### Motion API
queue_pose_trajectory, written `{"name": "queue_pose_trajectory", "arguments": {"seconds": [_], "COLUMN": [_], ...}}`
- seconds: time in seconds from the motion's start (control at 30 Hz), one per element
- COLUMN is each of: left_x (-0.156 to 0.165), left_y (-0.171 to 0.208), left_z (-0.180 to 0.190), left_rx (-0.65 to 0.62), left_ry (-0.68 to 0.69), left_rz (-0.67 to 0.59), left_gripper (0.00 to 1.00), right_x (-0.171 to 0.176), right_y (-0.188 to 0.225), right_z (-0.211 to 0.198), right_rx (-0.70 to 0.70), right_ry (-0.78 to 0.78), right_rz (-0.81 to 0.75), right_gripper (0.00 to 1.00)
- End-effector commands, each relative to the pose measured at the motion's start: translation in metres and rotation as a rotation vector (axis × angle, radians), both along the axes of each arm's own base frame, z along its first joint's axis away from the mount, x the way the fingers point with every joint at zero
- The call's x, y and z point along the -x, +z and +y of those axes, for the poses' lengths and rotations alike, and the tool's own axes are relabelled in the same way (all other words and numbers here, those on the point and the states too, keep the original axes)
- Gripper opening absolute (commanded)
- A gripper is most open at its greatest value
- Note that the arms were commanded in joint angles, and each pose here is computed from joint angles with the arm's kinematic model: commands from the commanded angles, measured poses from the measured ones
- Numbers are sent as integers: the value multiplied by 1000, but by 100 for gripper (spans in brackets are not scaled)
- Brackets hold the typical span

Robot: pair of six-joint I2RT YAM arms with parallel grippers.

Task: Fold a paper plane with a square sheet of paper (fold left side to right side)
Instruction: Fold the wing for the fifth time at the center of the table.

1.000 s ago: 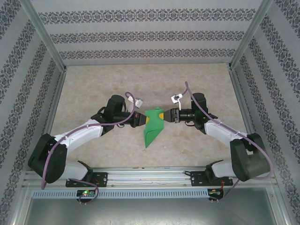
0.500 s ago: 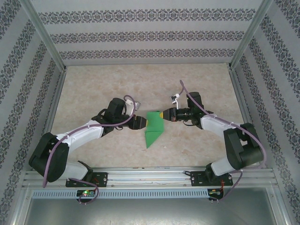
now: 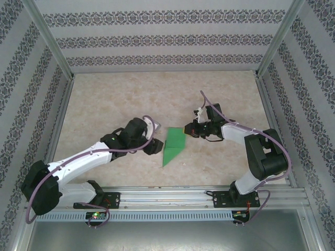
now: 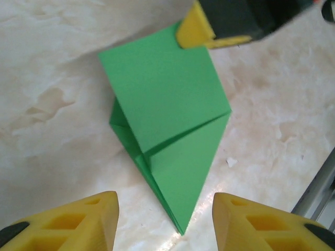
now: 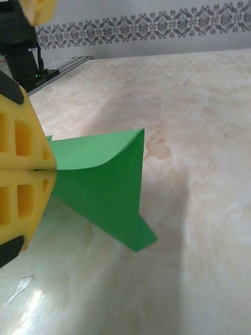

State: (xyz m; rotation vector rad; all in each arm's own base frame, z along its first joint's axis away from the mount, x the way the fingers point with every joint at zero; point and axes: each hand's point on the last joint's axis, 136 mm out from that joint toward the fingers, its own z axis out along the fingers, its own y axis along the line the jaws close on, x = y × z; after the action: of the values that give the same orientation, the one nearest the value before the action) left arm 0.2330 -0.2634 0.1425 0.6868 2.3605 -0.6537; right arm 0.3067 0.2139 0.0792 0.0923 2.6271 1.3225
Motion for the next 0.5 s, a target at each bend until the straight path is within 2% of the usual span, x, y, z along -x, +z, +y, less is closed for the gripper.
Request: {"name": "queue_pose_trajectory", "arguments": {"seconds": [0.0,0.27,0.47], "left_x": [8,23,17], "left_y": [-7,-39,-63], "left_z": [-9,-57,-69], "left_rx": [-175,-337,-452], "left_ry": [-56,-160,-161], "left_rz": [-71,-103,-113], "left_gripper": [50,54,57], "right_x": [-4,-7,-6], "right_y": [5,0,-3], "right_z": [-4,-7,-5], "right_rx": [7,7,14], "right_ry": [-61,-102,-100], "right_rz": [73,163,179], "right_gripper": [0,0,0]}}
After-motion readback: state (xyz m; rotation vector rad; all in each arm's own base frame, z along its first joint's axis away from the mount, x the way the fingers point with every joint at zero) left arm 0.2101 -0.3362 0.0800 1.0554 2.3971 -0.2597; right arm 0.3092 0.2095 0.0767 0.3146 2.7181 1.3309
